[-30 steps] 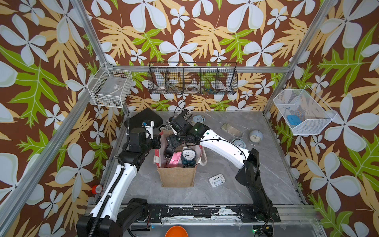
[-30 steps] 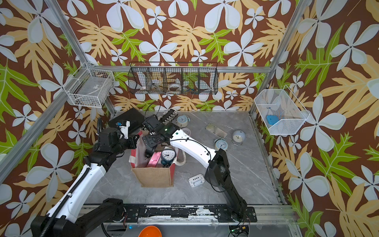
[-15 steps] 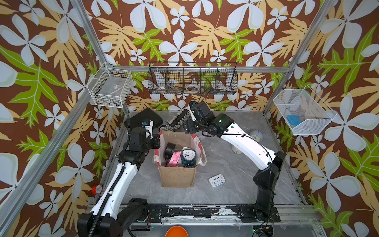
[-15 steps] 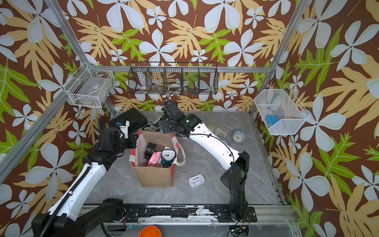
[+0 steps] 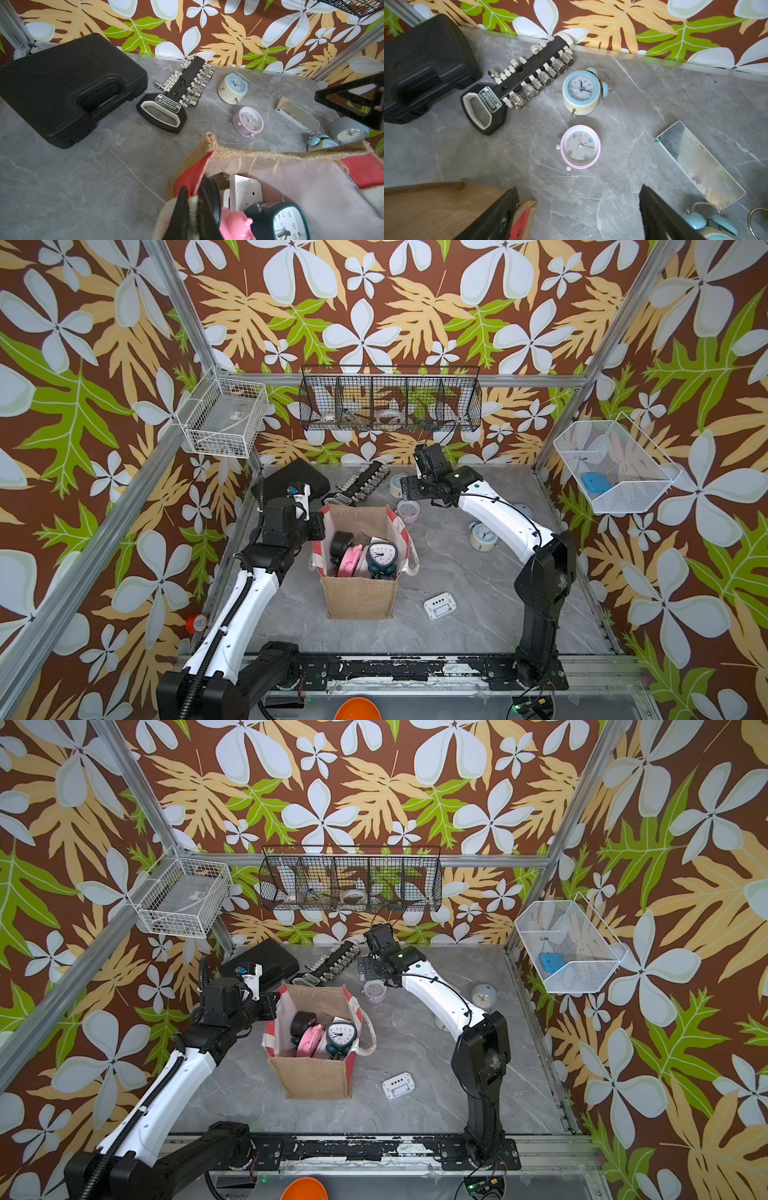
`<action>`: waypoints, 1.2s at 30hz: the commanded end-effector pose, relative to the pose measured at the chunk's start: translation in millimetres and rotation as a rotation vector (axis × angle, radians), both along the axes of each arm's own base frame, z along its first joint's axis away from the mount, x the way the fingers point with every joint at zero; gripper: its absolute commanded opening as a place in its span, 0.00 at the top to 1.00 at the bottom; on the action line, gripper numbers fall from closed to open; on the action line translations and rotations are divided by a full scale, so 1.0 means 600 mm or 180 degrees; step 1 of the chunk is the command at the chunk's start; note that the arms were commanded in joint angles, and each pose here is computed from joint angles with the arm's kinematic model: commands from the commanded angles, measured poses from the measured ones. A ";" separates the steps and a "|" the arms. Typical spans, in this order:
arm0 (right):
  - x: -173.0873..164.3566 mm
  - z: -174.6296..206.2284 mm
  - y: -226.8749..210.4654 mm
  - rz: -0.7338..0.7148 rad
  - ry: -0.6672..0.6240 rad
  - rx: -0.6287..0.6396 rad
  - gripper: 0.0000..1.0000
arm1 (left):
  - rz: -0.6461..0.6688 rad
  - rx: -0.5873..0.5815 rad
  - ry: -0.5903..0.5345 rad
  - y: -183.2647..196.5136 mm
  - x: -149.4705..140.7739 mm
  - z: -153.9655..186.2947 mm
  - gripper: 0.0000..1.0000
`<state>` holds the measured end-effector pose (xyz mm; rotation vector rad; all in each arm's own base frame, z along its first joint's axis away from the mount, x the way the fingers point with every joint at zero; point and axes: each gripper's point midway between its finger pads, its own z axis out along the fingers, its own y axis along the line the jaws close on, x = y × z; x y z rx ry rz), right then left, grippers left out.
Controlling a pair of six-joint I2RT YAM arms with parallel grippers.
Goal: Put the alarm clock into the canvas bag
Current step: Pick up the alarm from the center of the board.
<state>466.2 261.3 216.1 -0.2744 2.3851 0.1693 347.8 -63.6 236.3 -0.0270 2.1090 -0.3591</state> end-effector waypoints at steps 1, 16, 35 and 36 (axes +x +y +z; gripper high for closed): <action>0.012 -0.031 0.010 0.0231 0.0063 -0.0082 0.10 | -0.0017 -0.0013 -0.0129 -0.002 0.008 0.015 1.00; 0.050 -0.210 0.007 0.0486 0.0611 -0.0501 0.00 | -0.0072 -0.0064 -0.0101 -0.008 0.010 0.011 1.00; 0.088 -0.301 0.012 0.0428 0.0847 -0.0497 0.05 | -0.0094 -0.0081 -0.0081 -0.011 0.011 0.007 1.00; 0.088 -0.304 0.012 0.0427 0.0863 -0.0491 0.05 | -0.0092 -0.0082 -0.0076 -0.011 0.011 0.007 1.00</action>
